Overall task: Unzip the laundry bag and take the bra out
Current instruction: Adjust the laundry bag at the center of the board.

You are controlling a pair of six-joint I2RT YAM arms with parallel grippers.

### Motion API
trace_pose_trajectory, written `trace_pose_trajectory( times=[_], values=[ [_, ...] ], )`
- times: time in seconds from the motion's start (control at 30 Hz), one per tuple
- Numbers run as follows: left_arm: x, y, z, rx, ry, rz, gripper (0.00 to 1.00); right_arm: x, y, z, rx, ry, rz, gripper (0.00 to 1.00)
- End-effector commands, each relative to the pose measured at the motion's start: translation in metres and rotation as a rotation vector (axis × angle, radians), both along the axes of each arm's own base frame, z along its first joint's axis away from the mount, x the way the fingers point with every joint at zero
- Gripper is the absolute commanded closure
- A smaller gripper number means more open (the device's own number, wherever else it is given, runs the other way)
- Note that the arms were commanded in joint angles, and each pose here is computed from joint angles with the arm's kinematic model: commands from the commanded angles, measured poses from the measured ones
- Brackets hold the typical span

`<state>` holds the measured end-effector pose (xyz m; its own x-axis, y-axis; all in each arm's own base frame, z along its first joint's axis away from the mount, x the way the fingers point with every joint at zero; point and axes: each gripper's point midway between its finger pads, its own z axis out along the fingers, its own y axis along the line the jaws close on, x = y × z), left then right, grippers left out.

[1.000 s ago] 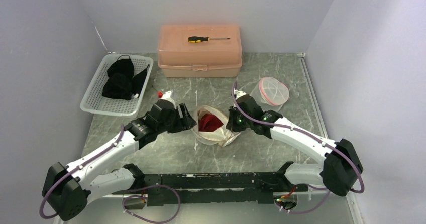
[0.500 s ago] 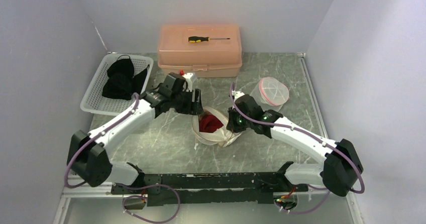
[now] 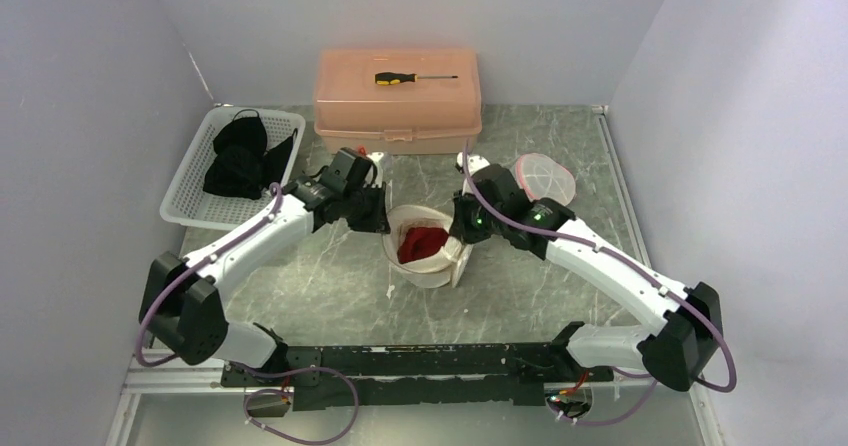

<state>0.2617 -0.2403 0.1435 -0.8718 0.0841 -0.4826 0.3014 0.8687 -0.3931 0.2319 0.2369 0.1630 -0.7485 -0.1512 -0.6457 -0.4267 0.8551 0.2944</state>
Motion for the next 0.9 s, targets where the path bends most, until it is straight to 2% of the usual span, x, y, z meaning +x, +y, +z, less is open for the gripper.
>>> trace_pose_trajectory(
  times=[0.0,0.17,0.23,0.33,0.47,0.57,0.67,0.73,0.87],
  values=[
    [0.008,-0.006,0.080,-0.182,-0.161,0.081,0.97,0.022,-0.001,0.058,0.013,-0.130,-0.035,0.98],
    [-0.002,-0.004,0.119,-0.296,-0.199,0.150,0.97,0.035,0.002,0.109,0.067,-0.225,-0.060,1.00],
    [-0.005,0.000,0.125,-0.327,-0.225,0.189,0.97,0.038,0.004,0.110,0.075,-0.231,-0.072,1.00],
    [-0.006,0.012,0.109,-0.310,-0.237,0.273,0.97,0.041,0.006,0.075,0.040,-0.180,-0.082,0.99],
    [-0.012,0.020,0.057,-0.253,-0.151,0.335,0.97,0.037,0.006,0.017,-0.007,-0.085,-0.110,0.98],
    [-0.017,0.021,0.024,-0.238,-0.093,0.360,0.97,0.035,0.004,-0.002,-0.006,-0.062,-0.130,0.98],
    [-0.023,0.022,0.013,-0.250,-0.081,0.363,0.97,0.031,0.001,-0.010,-0.018,-0.048,-0.132,0.97],
    [-0.024,0.025,0.015,-0.249,-0.095,0.361,0.97,0.028,-0.003,-0.011,-0.022,-0.050,-0.136,0.91],
    [-0.025,0.025,0.016,-0.241,-0.104,0.341,0.97,0.023,-0.012,0.002,-0.007,-0.086,-0.161,0.62]
  ],
)
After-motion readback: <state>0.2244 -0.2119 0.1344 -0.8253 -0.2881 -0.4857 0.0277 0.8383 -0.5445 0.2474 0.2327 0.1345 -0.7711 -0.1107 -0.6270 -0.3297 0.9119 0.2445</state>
